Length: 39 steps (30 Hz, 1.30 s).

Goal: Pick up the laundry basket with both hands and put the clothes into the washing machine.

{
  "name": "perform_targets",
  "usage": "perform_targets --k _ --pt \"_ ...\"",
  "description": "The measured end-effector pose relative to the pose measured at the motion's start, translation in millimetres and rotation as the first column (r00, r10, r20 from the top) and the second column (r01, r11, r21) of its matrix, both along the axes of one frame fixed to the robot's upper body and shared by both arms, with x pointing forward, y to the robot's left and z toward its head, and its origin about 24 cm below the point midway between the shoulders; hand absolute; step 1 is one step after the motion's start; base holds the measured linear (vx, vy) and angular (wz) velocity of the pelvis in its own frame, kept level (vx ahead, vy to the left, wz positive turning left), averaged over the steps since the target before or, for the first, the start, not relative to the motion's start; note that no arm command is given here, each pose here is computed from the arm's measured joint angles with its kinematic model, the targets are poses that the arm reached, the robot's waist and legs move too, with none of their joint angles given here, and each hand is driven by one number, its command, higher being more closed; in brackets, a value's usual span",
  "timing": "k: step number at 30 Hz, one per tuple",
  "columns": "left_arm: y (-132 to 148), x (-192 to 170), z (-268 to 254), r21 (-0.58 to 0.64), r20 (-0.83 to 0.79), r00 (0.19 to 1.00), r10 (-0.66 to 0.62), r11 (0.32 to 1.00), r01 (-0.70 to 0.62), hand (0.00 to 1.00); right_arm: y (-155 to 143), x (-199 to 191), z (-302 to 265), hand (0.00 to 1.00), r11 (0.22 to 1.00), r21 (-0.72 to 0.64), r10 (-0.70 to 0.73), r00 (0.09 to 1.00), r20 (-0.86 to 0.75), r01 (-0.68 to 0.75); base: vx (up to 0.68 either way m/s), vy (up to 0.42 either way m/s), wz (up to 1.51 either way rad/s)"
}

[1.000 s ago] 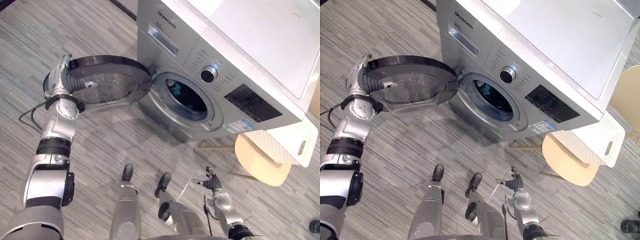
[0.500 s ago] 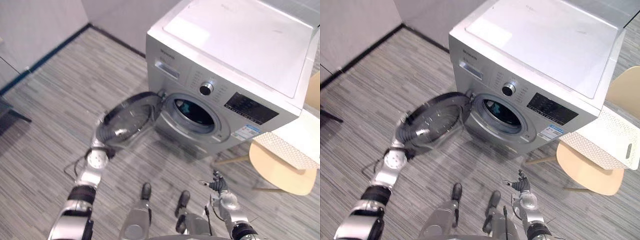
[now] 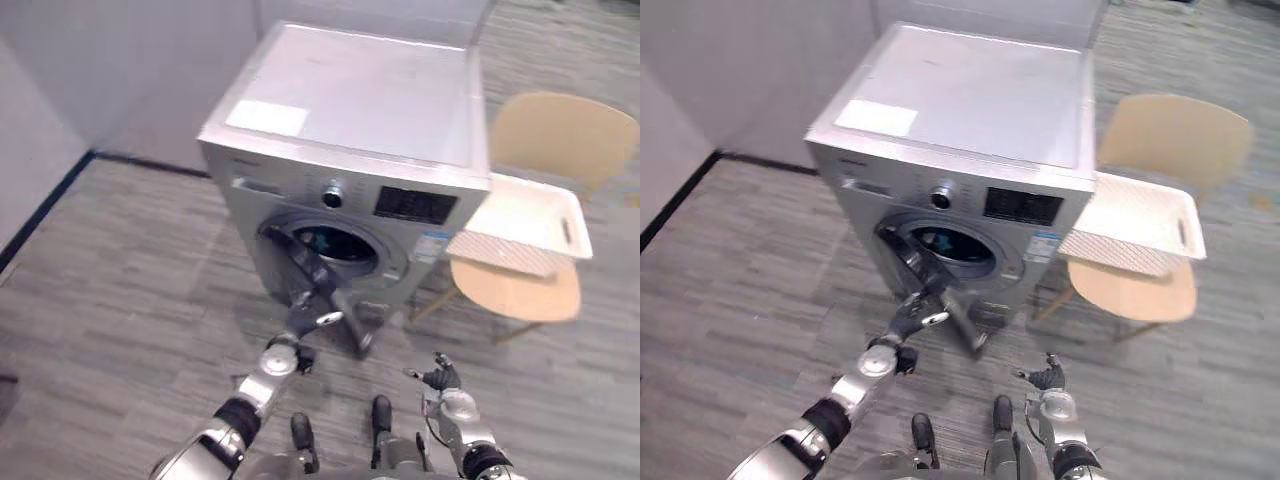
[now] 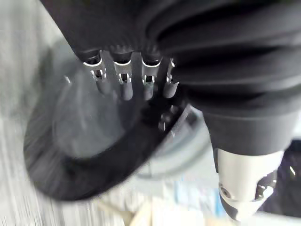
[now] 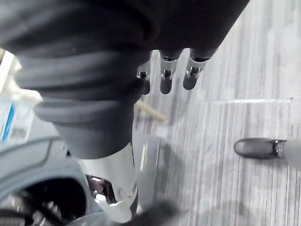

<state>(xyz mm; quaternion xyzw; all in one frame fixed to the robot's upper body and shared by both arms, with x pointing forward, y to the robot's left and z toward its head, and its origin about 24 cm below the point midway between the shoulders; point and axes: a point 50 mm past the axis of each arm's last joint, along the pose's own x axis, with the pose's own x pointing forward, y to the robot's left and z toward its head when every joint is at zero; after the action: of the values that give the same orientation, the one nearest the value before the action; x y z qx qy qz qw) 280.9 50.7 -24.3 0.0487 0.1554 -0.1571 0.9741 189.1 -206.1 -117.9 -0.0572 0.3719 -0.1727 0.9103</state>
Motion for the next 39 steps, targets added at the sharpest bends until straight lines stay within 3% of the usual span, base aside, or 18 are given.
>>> perform_targets --k 3,5,9,12,17,21,25,28,32,39 --pt "-46.3 11.2 42.0 -0.127 0.130 0.987 -0.090 0.986 0.107 0.00 -17.0 -17.2 -3.2 0.00 0.998 -0.048 -0.031 0.999 -0.031 0.030 0.10 0.014 -0.80" --pt "-72.3 12.8 70.3 -0.214 0.219 0.968 -0.124 0.962 0.172 0.00 -28.9 -48.7 -13.4 0.00 0.995 -0.076 -0.078 0.991 -0.108 0.070 0.18 -0.032 -0.60" --pt "-73.4 7.9 61.7 -0.216 0.188 0.973 -0.135 0.961 0.175 0.00 -23.4 -67.5 -21.9 0.00 0.995 -0.059 -0.091 0.981 -0.170 0.082 0.16 -0.105 -0.05" --pt "-51.5 -4.0 23.8 -0.136 0.080 0.991 -0.105 0.984 0.116 0.00 -8.6 -51.1 -20.5 0.00 0.998 -0.026 -0.056 0.988 -0.142 0.053 0.05 -0.103 0.61" --pt "12.7 -47.3 -50.7 0.012 -0.187 0.981 0.047 0.999 -0.046 0.00 15.7 -15.8 -11.6 0.00 0.999 0.013 0.053 0.997 -0.063 -0.052 -0.03 -0.062 0.61" --pt "81.7 -100.0 -98.9 0.148 -0.389 0.866 0.314 0.949 -0.278 0.00 37.9 -10.4 -11.6 0.00 0.987 0.052 0.156 0.986 -0.052 -0.154 -0.02 -0.023 0.64" --pt "127.3 -118.2 -107.5 0.265 -0.398 0.785 0.475 0.879 -0.398 0.00 40.1 -11.6 -11.7 0.00 0.985 0.058 0.167 0.985 -0.048 -0.164 -0.03 0.013 0.91" --pt "141.3 -126.1 -108.8 0.285 -0.395 0.738 0.548 0.836 -0.468 0.00 19.1 -20.0 -11.7 0.00 0.983 0.034 0.180 0.982 -0.055 -0.178 0.07 0.051 0.77" --pt "158.5 -160.7 -118.2 0.336 -0.433 0.638 0.637 0.770 -0.542 0.00 12.2 -18.7 -9.3 0.00 0.986 0.038 0.162 0.986 -0.039 -0.160 0.17 0.128 0.42" --pt "160.4 -175.6 -123.2 0.344 -0.469 0.625 0.624 0.781 -0.521 0.00 29.1 -21.6 -12.5 0.00 0.977 0.099 0.191 0.981 -0.034 -0.187 0.29 0.099 0.55"
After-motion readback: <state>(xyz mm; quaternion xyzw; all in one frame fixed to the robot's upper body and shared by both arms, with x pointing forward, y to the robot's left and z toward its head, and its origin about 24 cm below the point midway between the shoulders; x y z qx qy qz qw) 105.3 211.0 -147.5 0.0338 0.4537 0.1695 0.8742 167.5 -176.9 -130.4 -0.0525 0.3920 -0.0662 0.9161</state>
